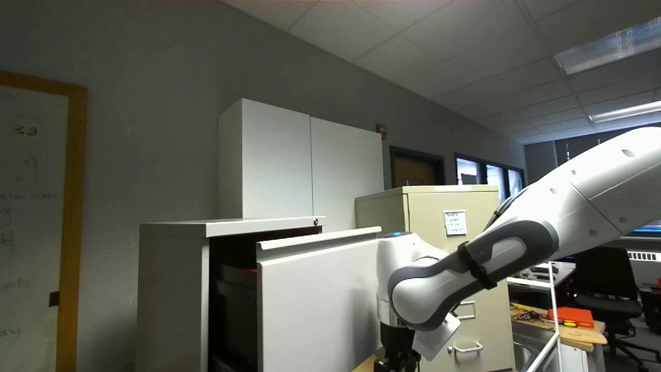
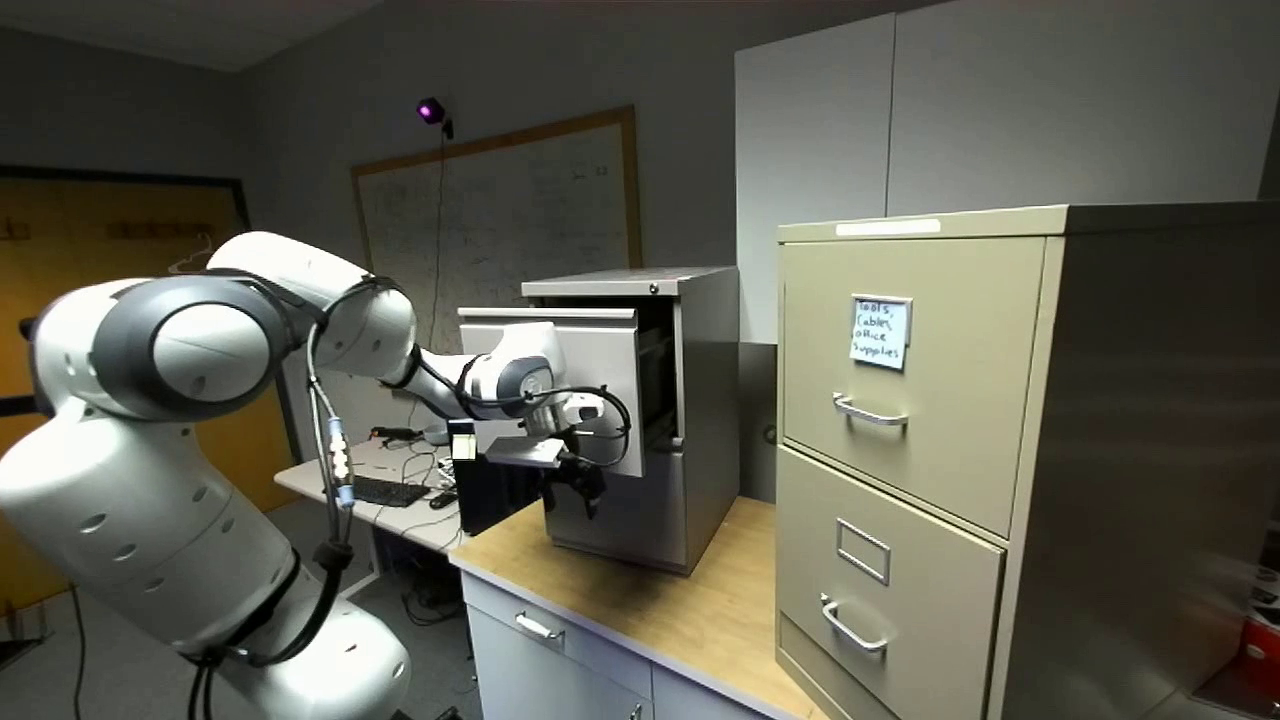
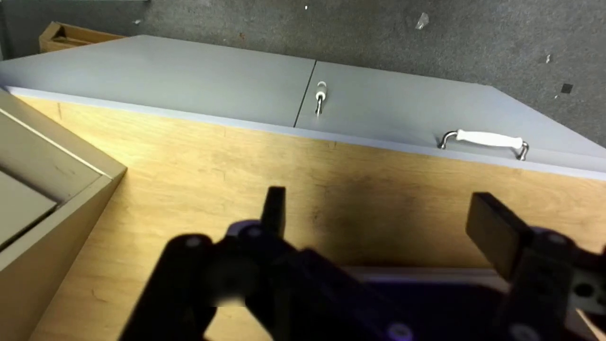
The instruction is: Close the top cabinet drawer on the left
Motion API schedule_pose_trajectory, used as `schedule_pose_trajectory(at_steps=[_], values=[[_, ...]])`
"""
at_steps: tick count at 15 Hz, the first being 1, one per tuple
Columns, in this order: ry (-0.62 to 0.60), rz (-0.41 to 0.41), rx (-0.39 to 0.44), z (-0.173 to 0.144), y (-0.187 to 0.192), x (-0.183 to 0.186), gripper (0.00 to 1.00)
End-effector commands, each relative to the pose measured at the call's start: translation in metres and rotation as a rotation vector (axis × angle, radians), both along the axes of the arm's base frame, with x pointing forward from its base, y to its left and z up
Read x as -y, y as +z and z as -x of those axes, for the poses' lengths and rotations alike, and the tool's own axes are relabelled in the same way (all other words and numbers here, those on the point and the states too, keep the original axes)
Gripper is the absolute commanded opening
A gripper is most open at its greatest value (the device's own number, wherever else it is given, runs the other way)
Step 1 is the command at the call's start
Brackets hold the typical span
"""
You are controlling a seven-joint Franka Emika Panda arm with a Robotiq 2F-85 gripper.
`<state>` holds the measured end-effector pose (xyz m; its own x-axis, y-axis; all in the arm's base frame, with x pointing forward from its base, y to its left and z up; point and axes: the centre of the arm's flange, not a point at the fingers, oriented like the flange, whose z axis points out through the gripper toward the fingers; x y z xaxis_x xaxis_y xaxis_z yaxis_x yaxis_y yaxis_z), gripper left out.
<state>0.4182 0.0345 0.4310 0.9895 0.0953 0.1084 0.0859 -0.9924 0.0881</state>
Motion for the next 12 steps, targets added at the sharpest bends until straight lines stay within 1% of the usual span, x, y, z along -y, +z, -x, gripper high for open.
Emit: schedule_pose_trajectory(at_steps=[1,2,10,11,12], values=[[-0.017,0.038,0.111,0.012,0.036,-0.004,0.74],[-0.019,0.043,0.139,0.015,0.044,-0.005,0.74],[-0.062,0.075,0.425,0.052,0.112,-0.022,0.11],[-0.076,0.080,0.462,0.056,0.118,-0.026,0.05],[-0.086,0.078,0.502,0.061,0.124,-0.031,0.02]])
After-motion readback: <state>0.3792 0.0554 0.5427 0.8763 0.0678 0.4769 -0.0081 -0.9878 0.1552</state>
